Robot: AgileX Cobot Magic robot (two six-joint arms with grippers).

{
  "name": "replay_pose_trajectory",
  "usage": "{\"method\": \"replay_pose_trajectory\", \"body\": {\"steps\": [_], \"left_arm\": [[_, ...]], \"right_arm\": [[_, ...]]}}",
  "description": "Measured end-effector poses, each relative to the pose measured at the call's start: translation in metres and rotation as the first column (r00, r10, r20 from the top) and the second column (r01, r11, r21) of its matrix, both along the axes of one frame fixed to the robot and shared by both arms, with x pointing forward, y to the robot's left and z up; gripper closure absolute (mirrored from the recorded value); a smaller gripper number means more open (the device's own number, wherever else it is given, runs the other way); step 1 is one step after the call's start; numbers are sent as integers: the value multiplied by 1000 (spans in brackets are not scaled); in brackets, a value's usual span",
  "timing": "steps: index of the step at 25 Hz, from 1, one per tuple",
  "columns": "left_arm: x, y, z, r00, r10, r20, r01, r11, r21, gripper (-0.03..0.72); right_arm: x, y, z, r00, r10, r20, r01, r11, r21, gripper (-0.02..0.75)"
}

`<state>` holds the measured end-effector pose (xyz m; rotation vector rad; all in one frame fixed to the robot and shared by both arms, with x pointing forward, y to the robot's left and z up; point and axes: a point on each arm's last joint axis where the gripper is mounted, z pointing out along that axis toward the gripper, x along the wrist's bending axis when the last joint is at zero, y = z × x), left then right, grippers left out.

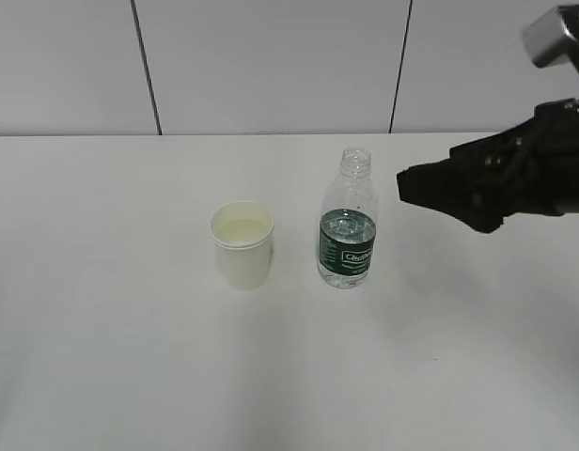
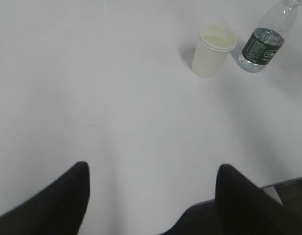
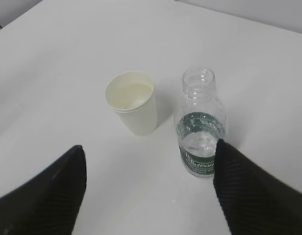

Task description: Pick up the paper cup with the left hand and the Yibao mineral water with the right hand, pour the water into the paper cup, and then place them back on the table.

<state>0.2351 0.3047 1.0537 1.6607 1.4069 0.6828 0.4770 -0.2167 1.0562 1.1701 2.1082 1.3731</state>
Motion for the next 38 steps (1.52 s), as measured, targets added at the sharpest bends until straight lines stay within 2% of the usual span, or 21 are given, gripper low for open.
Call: {"method": "replay_pose_trajectory", "body": {"steps": [6,24,32,35,38], "left_arm": [[0,0,0,1000,-2,-1,2,1000,-2,160],[0,0,0,1000,-2,-1,2,1000,-3,160],[0,0,0,1000,-3,-1,3,1000,-4,160],[0,0,0,1000,-3,-1,3,1000,-4,160],[0,0,0,1000,-3,-1,3,1000,-4,160]], "right_arm": [[5,1,13,999,1,38,-1,1000,10,144],[4,1,13,999,4,37,-4,1000,11,144],[8,-3,13,996,-39,76,41,999,-29,144],[7,-3,19,991,-21,133,25,999,-35,144],[7,-6,30,971,-68,228,74,997,-18,144]]}}
